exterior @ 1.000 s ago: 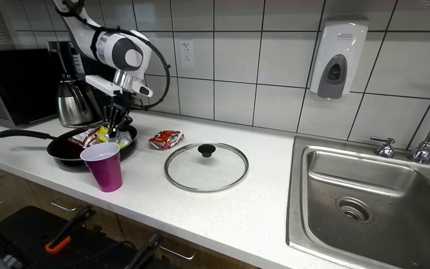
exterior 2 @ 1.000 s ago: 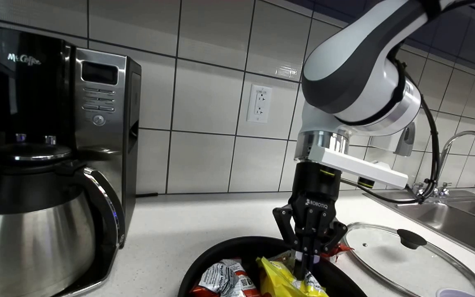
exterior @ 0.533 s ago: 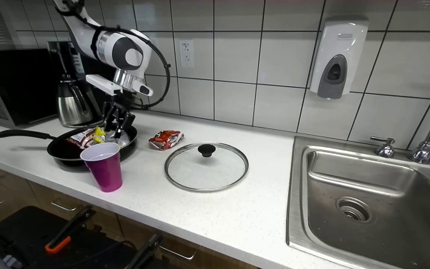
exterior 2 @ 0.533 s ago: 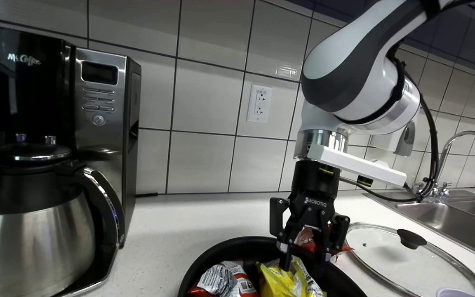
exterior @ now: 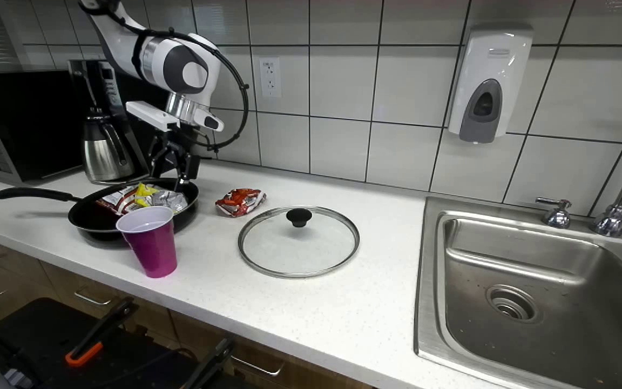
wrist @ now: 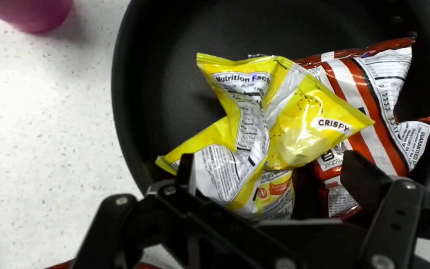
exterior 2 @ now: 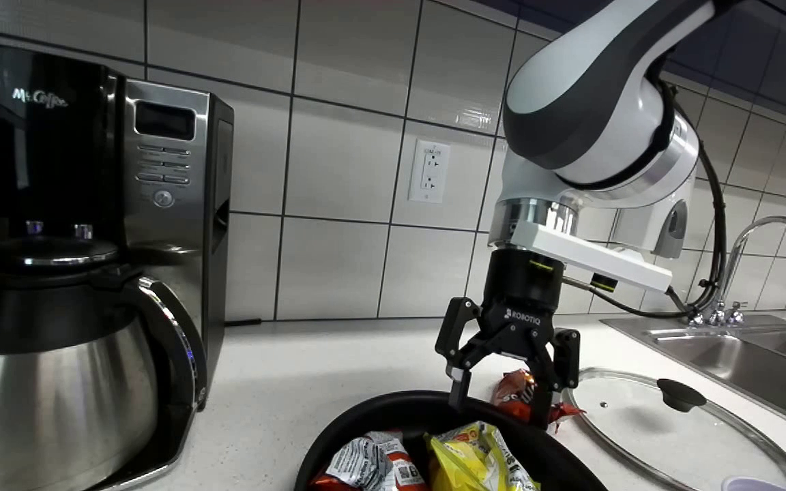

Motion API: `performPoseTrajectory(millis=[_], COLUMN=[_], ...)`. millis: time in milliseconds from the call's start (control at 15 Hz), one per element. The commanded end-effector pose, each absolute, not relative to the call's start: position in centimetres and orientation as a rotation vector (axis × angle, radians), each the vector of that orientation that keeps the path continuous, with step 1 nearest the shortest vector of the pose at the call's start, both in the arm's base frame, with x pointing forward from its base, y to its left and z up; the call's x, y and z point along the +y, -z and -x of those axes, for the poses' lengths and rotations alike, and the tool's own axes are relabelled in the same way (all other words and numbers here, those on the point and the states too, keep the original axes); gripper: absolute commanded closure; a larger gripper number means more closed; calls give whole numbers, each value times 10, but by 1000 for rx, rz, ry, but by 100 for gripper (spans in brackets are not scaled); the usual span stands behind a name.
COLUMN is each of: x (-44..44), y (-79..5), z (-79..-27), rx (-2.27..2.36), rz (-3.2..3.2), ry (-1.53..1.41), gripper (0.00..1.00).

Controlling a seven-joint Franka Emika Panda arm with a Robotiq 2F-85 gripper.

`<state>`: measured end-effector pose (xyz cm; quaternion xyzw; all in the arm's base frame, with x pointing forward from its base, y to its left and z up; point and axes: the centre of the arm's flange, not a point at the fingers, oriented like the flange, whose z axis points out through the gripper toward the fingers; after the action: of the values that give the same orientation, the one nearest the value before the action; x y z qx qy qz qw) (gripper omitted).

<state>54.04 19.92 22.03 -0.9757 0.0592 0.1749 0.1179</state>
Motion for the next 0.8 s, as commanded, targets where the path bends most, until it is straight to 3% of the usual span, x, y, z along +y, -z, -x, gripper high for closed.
performPoseTrajectory(millis=[0,733], x=[182,147], y=[-236,-230], z=[-542,-557], rx=[151,11], rz=[2899,3119], ry=[-475,-364], gripper=[0,0])
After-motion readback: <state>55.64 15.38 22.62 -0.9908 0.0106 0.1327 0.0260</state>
